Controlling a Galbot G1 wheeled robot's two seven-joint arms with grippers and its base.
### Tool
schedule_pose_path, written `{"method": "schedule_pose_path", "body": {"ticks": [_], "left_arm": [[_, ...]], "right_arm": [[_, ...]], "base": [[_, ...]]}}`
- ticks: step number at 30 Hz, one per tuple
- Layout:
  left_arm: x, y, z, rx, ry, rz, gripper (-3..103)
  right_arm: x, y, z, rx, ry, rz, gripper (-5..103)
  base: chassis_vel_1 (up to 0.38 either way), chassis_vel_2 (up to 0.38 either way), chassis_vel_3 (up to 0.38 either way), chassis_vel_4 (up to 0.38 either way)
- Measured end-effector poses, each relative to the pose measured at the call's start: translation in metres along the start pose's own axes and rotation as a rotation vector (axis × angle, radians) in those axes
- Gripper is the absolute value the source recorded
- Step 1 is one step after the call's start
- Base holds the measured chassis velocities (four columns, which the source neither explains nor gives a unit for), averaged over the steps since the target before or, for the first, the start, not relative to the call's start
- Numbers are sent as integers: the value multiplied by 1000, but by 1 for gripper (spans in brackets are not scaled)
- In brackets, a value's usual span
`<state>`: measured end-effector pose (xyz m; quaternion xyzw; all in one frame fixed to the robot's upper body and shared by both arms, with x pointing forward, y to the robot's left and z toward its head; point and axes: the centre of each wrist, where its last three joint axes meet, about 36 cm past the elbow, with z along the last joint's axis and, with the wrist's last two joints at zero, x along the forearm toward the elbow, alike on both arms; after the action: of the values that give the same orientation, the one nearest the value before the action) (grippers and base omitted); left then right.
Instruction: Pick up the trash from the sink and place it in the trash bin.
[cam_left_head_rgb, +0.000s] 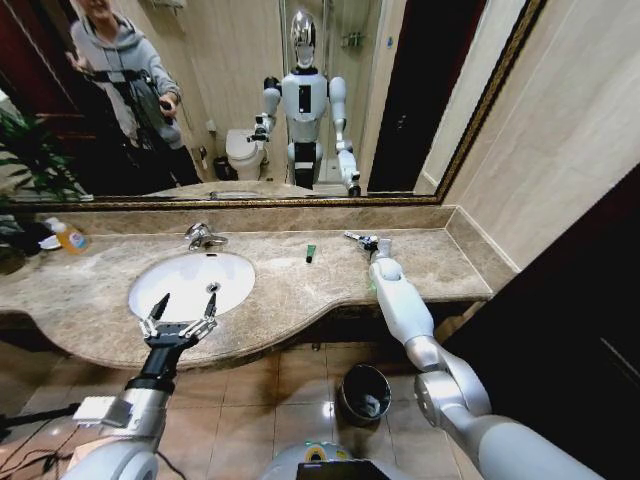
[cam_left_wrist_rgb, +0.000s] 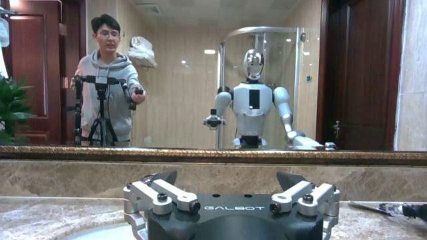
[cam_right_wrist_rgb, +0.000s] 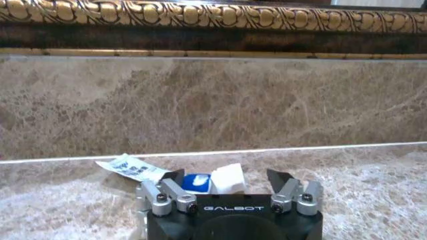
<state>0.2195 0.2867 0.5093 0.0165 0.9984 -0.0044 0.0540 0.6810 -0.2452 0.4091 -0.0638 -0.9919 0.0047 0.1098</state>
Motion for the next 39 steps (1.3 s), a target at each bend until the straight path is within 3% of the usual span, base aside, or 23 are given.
{"method": "schedule_pose_path", "body": {"ticks": [4,6,11,13,18,21,28,35,39], "left_arm": [[0,0,0,0,0,0,100],[0,0,0,0,0,0,100],[0,0,0,0,0,0,100],[0,0,0,0,0,0,100],[0,0,0,0,0,0,100],[0,0,0,0,0,0,100],[0,0,0,0,0,0,100],[0,0,0,0,0,0,100],[0,0,0,0,0,0,100]], "right_arm": [[1,-2,1,0,2,-2,78],[2,-2,3,-3,2,-6,66],[5,-1,6,-3,5,-11,58],[7,0,8,-5,4,-13,46],[11,1,7,-6,-6,-17,38],[22,-4,8,-44,-25,-35,29],[53,-20,-2,-99,-88,-60,27],[111,-55,-11,-212,-118,-36,27],[204,-69,8,-272,-102,-61,27]], "base": [[0,0,0,0],[0,0,0,0],[0,0,0,0],[0,0,0,0],[0,0,0,0],[0,0,0,0],[0,0,0,0],[0,0,0,0],[0,0,0,0]]}}
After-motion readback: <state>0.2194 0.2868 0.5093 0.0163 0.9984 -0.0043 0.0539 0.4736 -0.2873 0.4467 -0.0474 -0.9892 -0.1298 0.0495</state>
